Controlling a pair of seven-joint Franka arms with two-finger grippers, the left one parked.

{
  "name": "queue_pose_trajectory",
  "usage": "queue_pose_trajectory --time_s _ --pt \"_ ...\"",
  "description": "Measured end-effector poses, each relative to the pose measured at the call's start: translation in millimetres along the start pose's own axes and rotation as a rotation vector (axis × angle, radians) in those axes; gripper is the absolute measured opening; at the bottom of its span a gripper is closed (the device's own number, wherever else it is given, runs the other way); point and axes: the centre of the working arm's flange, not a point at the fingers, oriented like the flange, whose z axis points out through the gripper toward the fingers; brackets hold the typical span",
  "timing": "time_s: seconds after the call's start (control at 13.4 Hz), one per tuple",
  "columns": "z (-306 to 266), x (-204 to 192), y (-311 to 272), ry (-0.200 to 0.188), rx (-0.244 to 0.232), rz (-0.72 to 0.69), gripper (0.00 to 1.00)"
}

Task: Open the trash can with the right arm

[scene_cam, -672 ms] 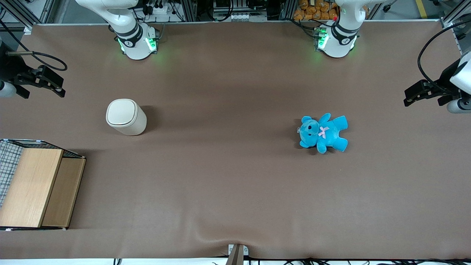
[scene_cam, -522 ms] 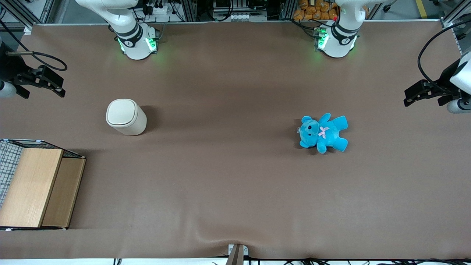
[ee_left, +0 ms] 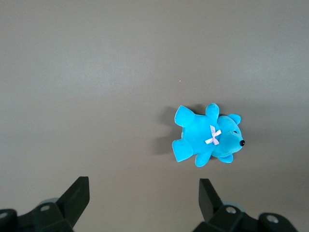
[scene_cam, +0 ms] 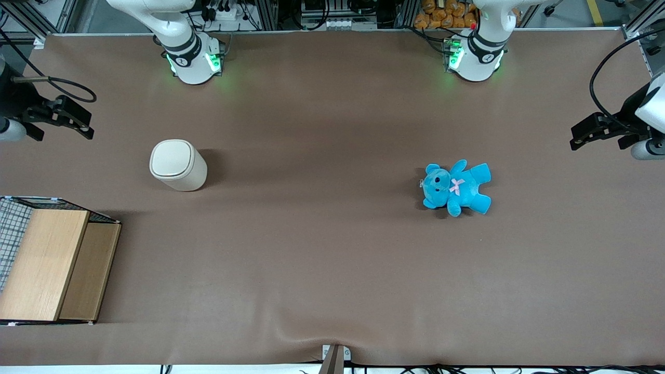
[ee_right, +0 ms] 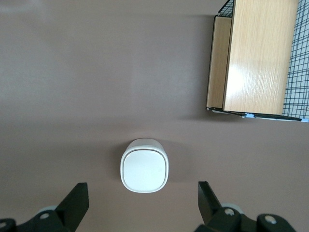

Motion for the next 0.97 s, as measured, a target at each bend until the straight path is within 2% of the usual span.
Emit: queue_pose_trajectory --time_s 0.3,0.6,0.82,0.97 --pt "14 7 -1 -0.026 0.001 -0.002 1.00" --pt "36 14 -2 -0.068 0.004 -0.005 1.00" --pt "62 18 -9 -0.117 0.037 -0.011 1.00" --pt "85 21 -11 -0.122 0.052 -0.009 1.00"
